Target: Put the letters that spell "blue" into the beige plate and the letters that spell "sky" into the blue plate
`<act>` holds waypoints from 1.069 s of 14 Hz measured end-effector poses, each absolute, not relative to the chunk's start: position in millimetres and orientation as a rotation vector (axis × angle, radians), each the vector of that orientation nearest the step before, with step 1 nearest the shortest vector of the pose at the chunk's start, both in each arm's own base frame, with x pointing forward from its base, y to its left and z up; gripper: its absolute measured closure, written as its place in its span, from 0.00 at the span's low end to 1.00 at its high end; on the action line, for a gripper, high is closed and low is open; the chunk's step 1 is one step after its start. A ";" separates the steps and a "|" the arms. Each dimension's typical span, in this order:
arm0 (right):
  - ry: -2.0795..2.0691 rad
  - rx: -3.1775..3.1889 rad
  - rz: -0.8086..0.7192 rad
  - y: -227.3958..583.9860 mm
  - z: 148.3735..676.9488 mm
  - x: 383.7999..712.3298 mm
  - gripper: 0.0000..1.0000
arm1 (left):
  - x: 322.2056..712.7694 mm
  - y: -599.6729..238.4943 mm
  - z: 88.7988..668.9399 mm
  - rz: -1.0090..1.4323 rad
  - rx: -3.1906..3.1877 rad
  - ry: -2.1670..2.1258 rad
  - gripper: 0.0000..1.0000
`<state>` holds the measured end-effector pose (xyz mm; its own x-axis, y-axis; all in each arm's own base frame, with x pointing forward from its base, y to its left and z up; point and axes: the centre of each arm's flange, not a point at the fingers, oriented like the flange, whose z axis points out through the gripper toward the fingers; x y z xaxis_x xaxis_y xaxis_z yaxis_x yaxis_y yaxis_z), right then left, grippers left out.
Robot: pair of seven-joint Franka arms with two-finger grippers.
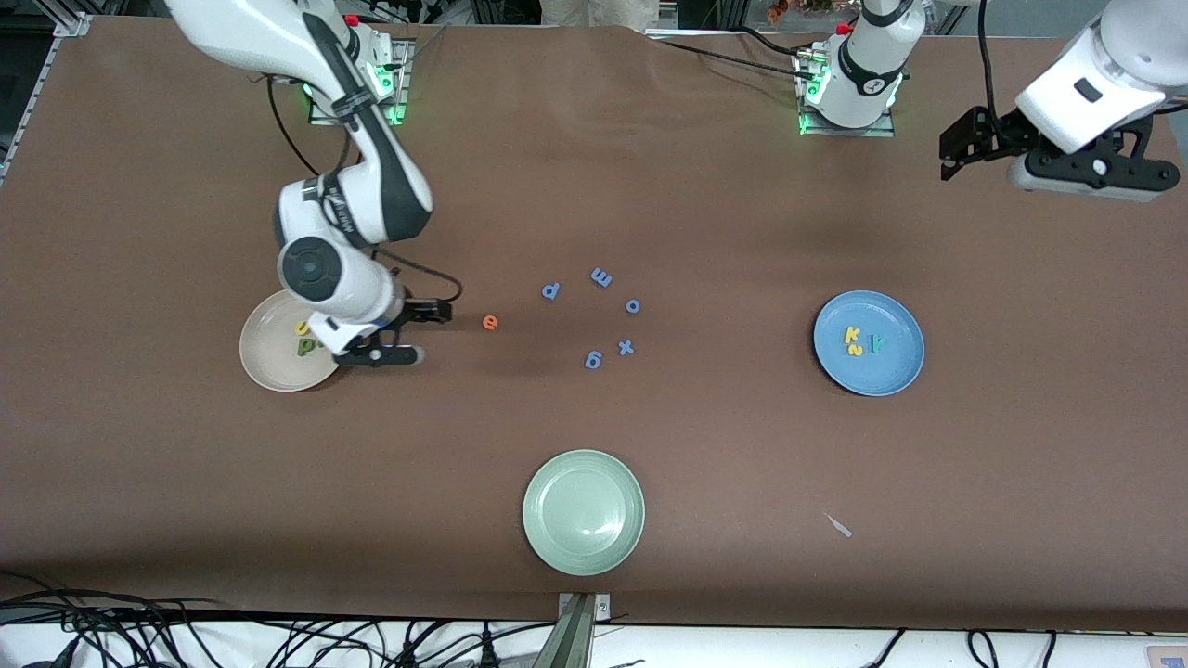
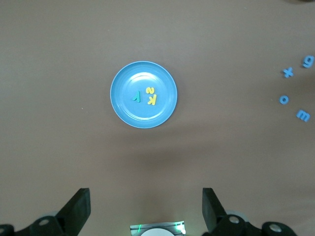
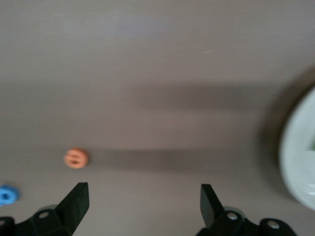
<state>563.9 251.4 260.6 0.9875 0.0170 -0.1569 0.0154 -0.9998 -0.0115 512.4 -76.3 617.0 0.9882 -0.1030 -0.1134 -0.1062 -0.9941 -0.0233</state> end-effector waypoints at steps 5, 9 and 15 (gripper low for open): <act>-0.118 -3.117 0.155 303.4 228.6 547.8 0.00 | 530.8 -62.7 614.8 0.205 -3.093 0.090 0.00; -0.161 -3.116 0.109 320.8 201.1 540.9 0.00 | 529.3 -70.4 616.6 0.206 -3.090 0.108 0.00; -0.168 -3.120 0.099 330.3 180.3 534.2 0.03 | 528.3 -79.2 616.1 0.208 -3.087 0.130 0.00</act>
<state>534.2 330.3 180.3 0.9922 0.1074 -0.0626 0.1065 -0.9941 -0.0184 528.3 -79.2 616.1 0.9874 -0.0809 -0.1356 -0.0869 -0.9955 -0.0387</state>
